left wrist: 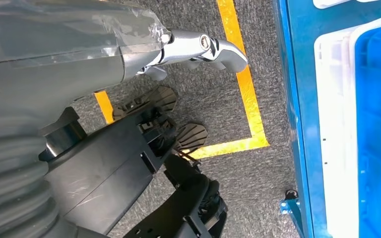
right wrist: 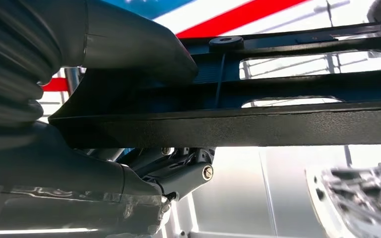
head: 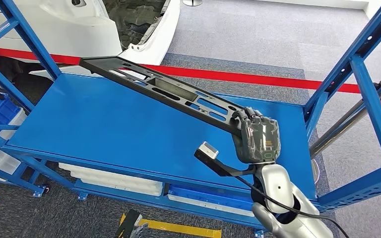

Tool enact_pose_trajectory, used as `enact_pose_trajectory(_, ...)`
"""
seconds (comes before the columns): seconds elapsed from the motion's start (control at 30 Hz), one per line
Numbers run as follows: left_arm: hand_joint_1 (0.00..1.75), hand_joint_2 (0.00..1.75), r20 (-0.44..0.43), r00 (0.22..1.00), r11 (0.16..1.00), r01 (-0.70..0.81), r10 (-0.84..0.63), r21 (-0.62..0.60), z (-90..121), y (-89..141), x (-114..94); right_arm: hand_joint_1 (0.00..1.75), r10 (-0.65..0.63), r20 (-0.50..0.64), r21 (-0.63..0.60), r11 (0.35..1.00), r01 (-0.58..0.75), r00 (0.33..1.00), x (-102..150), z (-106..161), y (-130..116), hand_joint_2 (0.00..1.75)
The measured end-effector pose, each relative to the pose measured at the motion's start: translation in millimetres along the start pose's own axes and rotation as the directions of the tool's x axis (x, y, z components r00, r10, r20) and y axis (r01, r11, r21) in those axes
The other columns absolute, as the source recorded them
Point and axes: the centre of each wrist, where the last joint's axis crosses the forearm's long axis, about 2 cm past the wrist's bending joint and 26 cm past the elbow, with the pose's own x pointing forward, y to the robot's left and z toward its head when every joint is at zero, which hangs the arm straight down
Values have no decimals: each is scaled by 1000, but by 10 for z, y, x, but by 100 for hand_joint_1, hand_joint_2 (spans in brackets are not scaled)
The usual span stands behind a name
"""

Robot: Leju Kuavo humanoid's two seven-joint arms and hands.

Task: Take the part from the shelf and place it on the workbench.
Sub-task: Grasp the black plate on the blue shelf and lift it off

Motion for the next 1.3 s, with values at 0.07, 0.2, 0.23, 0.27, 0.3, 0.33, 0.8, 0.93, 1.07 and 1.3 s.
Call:
enact_pose_trajectory(0.07, 0, 175, -3, 1000, 1000, -4, 4, 0, 0, 1, 0, 175, -21, 22, -32, 999, 22, 1000, 27, -2, -60, 175)
enact_pose_trajectory(0.2, 0, 175, -4, 1000, 1000, -10, 10, -3, 0, 0, 0, 172, -61, 58, -72, 995, 65, 996, 82, 8, -160, 175)
enact_pose_trajectory(0.23, 0, 175, -4, 1000, 1000, -11, 11, -5, 0, 0, 0, 169, -68, 62, -77, 994, 73, 996, 92, 10, -180, 175)
enact_pose_trajectory(0.27, 0, 175, -4, 1000, 1000, -12, 12, -6, 0, -1, 0, 167, -75, 65, -81, 993, 80, 995, 99, 11, -198, 175)
enact_pose_trajectory(0.3, 0, 175, -5, 1000, 1000, -12, 12, -7, 0, -1, 0, 164, -81, 67, -84, 993, 87, 994, 105, 12, -215, 175)
enact_pose_trajectory(0.33, 0, 175, -5, 1000, 1000, -13, 13, -9, 0, -1, 0, 164, -88, 70, -86, 992, 94, 994, 111, 13, -230, 175)
enact_pose_trajectory(0.8, 0, 175, -43, 998, 999, -42, 43, 8, 3, -1, -11, 164, -167, 86, -62, 983, 172, 982, 182, 23, -308, 175)
enact_pose_trajectory(0.93, 0, 175, -49, 998, 999, -38, 39, 19, 3, 1, -11, 164, -173, 87, -60, 982, 178, 981, 194, 30, -314, 175)
enact_pose_trajectory(1.07, 0, 175, -52, 998, 999, -37, 38, 23, 3, 2, -12, 164, -175, 88, -62, 982, 180, 981, 198, 32, -321, 175)
enact_pose_trajectory(1.3, 0, 175, -52, 998, 999, -37, 38, 26, 3, 3, -11, 164, -179, 93, -66, 981, 185, 979, 215, 30, -340, 175)
